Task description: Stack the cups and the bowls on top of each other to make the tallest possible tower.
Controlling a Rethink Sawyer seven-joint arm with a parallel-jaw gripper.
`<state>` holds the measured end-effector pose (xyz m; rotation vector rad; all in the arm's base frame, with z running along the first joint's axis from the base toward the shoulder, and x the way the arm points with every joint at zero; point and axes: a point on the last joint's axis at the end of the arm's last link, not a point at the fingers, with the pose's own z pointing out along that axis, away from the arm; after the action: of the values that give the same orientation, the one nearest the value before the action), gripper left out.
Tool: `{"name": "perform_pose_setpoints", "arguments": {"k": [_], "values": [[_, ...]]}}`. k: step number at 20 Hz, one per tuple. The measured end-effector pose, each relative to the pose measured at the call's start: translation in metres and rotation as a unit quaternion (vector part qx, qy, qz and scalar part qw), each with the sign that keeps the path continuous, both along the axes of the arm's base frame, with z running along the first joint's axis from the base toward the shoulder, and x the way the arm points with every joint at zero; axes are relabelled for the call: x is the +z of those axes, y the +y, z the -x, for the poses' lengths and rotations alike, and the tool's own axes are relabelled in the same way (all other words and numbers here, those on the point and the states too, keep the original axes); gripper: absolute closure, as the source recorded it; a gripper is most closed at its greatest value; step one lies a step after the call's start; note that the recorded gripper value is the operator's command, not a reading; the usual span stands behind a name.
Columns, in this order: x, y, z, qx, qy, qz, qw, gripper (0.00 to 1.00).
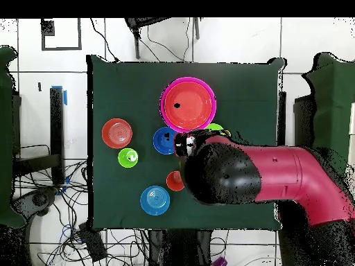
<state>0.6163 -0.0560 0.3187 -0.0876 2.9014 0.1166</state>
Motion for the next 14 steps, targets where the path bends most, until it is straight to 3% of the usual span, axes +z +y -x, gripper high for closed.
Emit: {"name": "perform_pose_setpoints", "arguments": {"k": [14], "values": [[0.0006,-0.0100,-0.0007,-0.013,-0.001,0.003,0.9999,0.00]]}}
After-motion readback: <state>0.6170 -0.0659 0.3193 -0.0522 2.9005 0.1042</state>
